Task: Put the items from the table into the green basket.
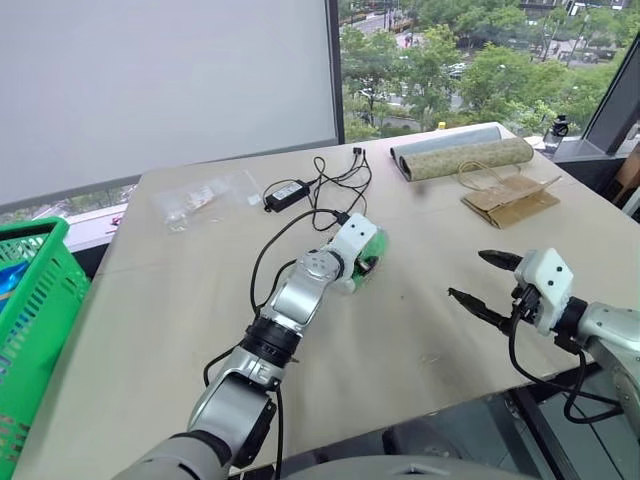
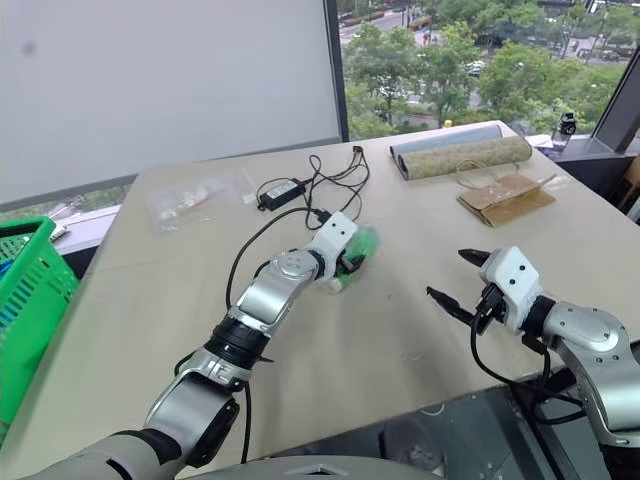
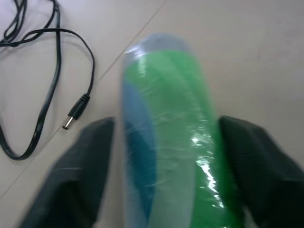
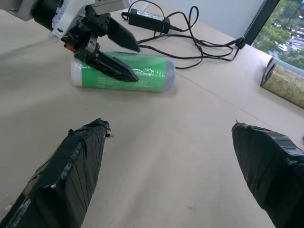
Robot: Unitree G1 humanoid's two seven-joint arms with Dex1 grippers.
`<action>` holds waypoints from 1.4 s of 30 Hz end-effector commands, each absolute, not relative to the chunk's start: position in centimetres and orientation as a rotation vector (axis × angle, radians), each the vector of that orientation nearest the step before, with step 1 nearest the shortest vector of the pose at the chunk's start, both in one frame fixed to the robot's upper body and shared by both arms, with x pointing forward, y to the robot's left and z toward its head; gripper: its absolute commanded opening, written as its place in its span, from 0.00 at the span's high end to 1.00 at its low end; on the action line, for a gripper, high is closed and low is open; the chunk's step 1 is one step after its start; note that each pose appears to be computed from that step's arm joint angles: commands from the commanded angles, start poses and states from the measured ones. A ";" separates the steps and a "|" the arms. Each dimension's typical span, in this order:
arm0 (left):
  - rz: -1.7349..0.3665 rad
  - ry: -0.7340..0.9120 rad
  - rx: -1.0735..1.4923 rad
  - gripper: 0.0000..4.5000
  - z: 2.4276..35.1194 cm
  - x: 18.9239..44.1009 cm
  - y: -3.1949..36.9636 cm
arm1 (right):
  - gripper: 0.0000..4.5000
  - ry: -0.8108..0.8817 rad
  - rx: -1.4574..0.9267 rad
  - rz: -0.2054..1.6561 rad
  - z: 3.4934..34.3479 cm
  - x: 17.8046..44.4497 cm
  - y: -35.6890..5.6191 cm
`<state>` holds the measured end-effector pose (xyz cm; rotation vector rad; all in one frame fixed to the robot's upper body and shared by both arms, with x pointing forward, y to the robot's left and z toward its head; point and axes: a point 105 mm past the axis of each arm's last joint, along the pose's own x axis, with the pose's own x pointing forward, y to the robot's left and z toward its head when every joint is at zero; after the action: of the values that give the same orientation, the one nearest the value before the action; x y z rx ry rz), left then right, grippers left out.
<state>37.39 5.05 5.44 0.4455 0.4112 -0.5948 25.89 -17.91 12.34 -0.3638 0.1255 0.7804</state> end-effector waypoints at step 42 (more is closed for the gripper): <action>-0.578 0.208 0.044 0.28 15.6 35.6 10.5 | 0.00 -0.105 -0.260 0.993 17.5 28.9 -12.3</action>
<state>36.06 11.75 13.94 0.0303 0.2631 -0.5207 28.98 -12.03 16.39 -0.2271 -0.0603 0.9983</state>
